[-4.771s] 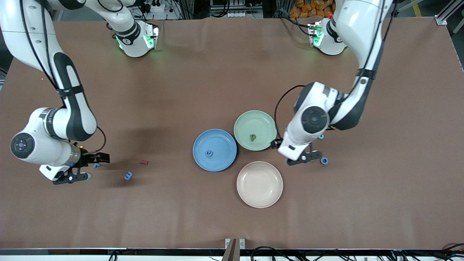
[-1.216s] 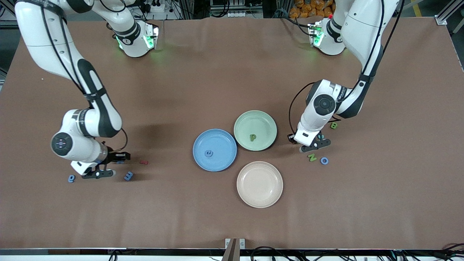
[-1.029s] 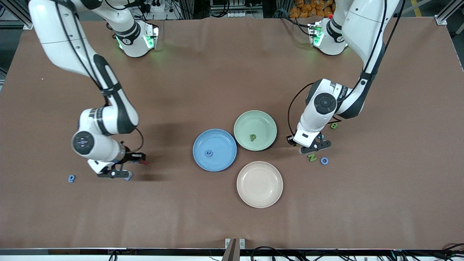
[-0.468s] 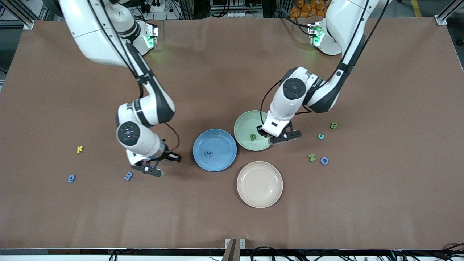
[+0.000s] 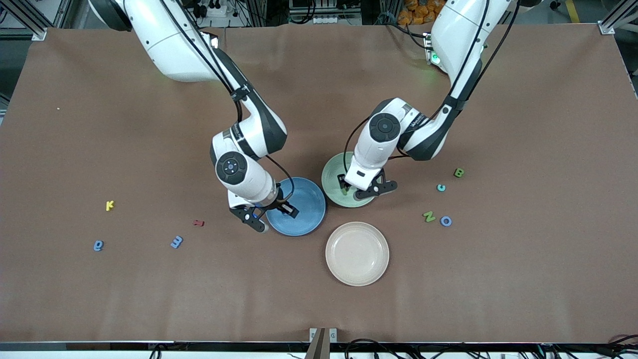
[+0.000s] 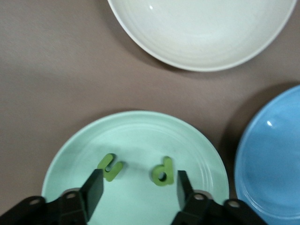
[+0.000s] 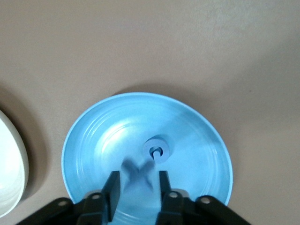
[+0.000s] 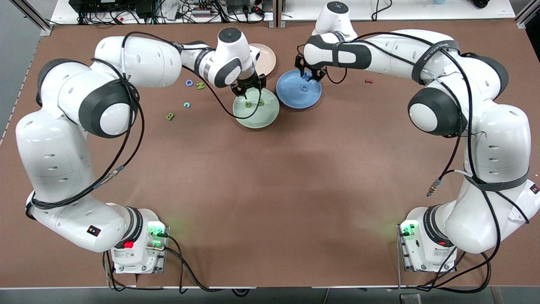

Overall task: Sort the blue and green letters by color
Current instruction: 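Grasp the blue e with the right gripper while the left gripper grasps green z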

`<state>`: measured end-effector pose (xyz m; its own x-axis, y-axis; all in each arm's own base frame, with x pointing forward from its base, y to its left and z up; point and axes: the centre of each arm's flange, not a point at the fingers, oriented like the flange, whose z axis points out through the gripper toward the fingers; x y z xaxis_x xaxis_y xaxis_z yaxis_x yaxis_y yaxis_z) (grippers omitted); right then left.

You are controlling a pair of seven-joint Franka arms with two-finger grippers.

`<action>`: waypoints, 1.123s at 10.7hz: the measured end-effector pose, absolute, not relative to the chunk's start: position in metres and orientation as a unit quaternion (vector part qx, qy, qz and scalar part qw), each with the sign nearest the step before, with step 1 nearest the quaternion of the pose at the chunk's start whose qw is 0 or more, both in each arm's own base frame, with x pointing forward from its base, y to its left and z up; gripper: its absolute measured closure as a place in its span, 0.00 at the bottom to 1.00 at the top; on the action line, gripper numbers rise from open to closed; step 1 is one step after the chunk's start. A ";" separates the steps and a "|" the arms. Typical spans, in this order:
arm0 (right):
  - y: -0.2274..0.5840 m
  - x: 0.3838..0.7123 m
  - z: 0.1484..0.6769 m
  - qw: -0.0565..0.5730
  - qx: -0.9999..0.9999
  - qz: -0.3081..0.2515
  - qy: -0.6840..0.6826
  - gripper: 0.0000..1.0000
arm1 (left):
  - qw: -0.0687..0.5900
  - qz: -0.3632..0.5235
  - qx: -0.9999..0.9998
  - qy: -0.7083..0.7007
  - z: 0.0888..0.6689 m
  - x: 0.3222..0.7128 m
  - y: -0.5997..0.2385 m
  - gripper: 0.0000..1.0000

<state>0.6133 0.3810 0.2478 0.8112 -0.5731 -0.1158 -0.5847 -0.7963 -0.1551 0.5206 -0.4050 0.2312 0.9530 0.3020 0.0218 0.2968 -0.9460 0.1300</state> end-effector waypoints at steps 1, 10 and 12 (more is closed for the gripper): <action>0.381 0.613 0.246 0.092 -0.947 0.032 0.307 0.50 | 0.056 0.021 0.985 0.162 0.233 0.530 -0.394 0.19; 0.212 0.673 0.233 0.015 -0.963 0.050 0.266 0.00 | 0.015 0.032 0.988 0.150 0.221 0.633 -0.220 0.01; 0.145 0.691 0.234 0.015 -0.968 0.041 0.249 0.00 | 0.009 0.019 0.988 0.155 0.208 0.634 -0.213 0.03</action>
